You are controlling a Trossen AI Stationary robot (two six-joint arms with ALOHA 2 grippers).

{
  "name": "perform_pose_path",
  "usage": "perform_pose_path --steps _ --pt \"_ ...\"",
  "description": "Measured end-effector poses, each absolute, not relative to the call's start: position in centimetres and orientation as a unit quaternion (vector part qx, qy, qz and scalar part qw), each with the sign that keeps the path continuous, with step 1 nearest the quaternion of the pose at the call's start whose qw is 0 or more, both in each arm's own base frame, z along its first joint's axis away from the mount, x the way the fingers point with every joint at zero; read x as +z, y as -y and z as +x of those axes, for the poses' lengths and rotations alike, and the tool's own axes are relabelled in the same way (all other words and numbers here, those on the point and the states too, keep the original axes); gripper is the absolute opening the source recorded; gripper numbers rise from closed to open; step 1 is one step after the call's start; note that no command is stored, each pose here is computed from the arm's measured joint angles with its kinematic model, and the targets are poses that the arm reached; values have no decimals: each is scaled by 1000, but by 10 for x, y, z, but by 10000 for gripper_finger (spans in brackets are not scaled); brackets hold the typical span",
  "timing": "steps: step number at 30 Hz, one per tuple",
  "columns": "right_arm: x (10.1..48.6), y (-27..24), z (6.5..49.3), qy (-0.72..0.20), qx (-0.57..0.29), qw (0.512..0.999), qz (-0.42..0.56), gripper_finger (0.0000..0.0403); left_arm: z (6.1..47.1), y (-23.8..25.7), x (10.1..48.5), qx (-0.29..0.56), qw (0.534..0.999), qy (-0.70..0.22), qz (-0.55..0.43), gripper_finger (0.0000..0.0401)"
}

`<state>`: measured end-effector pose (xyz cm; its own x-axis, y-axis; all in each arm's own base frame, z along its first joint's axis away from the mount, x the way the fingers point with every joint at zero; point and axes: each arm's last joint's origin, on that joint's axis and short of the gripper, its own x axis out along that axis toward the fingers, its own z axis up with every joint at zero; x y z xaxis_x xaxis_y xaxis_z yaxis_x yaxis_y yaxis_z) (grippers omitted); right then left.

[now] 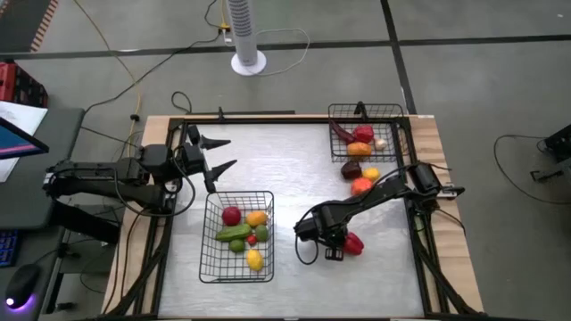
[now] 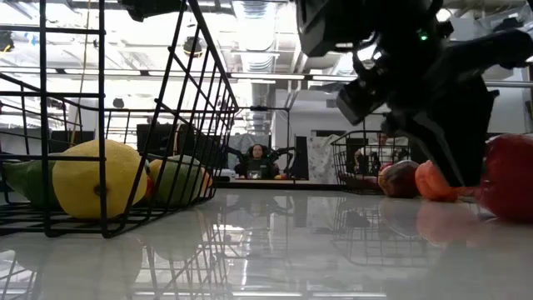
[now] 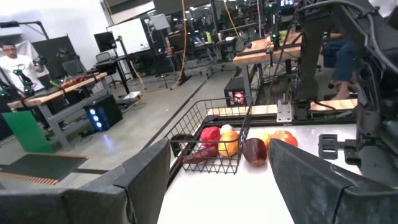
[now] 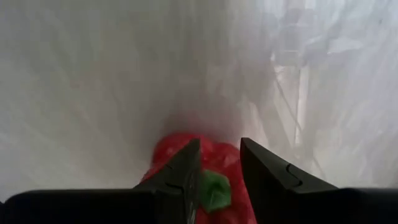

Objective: Sort produce into baskets
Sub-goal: Put the bell pepper into the top wire basket

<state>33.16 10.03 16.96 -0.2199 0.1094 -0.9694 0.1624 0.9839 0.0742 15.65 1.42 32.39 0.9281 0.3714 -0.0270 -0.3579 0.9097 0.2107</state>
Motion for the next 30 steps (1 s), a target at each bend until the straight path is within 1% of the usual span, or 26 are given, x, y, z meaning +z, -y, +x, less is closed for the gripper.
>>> perform_pose_path --steps 6,10,13,18,25,30 --pt "164 -100 329 -786 -12 610 100 136 156 -14 324 187 977 -33 101 258" --pt "164 -101 328 -789 -3 604 111 120 157 -14 324 187 977 -34 102 258" --pt "164 -101 328 -789 -2 604 112 93 156 -14 324 187 976 -35 103 258" --pt "164 -101 328 -790 -2 603 112 31 156 -14 323 186 976 -37 103 258" --pt "164 -101 327 -792 0 600 111 31 156 -14 323 186 976 -37 103 258" --pt "176 -97 326 -810 -14 579 92 31 156 -14 323 186 976 -37 103 258"
